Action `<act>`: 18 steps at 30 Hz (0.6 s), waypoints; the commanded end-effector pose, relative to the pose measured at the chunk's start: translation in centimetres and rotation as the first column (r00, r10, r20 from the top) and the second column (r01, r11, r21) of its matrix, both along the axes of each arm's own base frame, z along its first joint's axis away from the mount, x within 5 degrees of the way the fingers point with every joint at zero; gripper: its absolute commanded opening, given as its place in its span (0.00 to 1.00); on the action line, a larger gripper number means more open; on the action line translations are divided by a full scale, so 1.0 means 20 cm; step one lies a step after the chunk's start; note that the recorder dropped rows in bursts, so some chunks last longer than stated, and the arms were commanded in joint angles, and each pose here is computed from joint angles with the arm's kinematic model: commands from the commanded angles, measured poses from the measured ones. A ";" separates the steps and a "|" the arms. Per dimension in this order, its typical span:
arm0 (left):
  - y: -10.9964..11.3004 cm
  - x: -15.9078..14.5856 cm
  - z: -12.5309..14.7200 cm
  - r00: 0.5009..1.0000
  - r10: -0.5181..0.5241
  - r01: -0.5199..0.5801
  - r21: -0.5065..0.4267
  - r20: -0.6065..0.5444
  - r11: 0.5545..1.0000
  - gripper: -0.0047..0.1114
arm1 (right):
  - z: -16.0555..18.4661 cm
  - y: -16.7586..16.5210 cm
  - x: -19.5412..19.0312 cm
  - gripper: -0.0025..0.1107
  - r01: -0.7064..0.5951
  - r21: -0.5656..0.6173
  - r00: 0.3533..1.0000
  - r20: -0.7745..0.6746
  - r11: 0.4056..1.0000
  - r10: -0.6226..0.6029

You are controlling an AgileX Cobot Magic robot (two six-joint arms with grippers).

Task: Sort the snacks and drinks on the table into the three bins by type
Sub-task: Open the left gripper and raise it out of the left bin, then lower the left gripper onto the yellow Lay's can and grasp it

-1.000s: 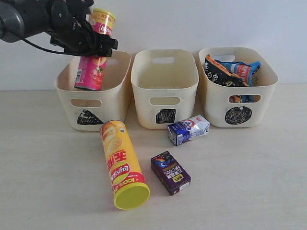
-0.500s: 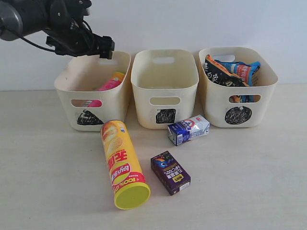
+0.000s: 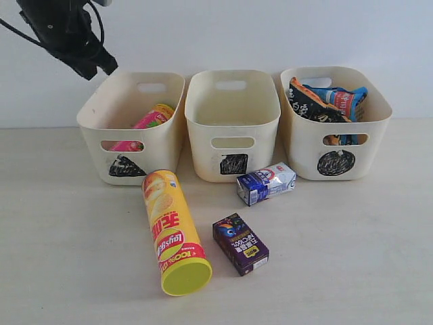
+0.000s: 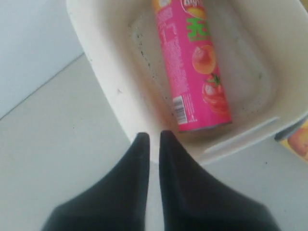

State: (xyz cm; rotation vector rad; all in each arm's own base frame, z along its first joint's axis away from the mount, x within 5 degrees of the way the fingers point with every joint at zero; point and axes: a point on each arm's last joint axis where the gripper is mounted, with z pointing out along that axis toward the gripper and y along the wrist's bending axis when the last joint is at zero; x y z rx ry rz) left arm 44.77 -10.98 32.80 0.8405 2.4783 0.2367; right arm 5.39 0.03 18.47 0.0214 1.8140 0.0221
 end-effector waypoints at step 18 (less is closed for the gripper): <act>-0.26 -0.58 -0.24 0.387 -0.892 0.908 -0.069 -0.232 0.413 0.08 | -0.01 0.00 0.00 0.02 0.002 0.000 1.000 0.003 1.000 -0.002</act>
